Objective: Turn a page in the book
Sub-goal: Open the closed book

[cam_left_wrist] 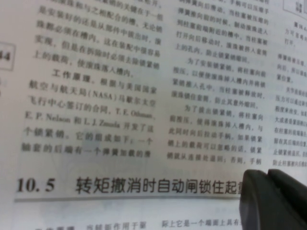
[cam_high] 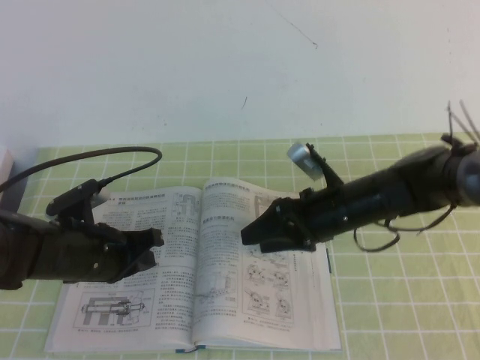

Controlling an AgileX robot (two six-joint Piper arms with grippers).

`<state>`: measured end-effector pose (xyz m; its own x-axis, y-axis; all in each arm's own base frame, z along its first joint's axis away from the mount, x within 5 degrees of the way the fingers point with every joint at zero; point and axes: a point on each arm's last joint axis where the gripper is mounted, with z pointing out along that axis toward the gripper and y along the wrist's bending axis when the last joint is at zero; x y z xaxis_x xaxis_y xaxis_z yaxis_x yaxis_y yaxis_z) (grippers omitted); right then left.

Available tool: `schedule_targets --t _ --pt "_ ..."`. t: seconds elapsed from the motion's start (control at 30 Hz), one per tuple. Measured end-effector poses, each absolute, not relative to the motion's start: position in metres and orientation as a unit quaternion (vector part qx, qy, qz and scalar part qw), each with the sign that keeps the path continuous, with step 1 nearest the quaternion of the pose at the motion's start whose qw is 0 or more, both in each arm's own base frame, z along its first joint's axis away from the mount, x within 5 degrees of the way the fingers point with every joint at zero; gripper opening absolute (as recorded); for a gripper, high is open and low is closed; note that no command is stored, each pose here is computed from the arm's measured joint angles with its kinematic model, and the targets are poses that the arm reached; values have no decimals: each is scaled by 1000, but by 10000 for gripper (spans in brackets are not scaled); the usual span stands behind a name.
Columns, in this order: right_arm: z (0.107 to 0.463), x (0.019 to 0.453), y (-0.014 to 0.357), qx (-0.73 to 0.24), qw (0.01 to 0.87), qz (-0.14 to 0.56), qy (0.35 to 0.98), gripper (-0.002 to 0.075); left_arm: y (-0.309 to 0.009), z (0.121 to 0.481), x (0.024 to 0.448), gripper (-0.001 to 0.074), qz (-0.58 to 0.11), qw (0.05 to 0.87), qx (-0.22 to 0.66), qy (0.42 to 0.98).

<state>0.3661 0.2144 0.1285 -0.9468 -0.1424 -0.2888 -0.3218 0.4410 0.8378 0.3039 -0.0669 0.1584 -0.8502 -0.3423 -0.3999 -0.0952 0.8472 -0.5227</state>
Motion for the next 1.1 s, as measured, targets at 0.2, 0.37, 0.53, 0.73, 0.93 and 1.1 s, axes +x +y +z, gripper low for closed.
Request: schedule_targets --t 0.2,0.37,0.53,0.73,0.93,1.1 --pt "156 365 201 -199 35 402 893 445 -68 159 304 -4 -253 249 -112 928" --pt "142 360 188 -203 -17 319 926 445 -68 159 304 -4 -255 248 -113 928" --pt "132 358 191 -204 -33 304 930 445 -68 159 304 -4 -256 248 -111 928" --pt "126 360 194 -194 -34 321 926 444 -69 159 303 -4 -258 246 -109 928" --pt "118 364 206 -169 -24 394 903 444 -69 159 303 -4 -258 246 -109 928" --pt "114 370 217 -179 23 447 876 444 -69 159 303 -4 -262 244 -106 928"
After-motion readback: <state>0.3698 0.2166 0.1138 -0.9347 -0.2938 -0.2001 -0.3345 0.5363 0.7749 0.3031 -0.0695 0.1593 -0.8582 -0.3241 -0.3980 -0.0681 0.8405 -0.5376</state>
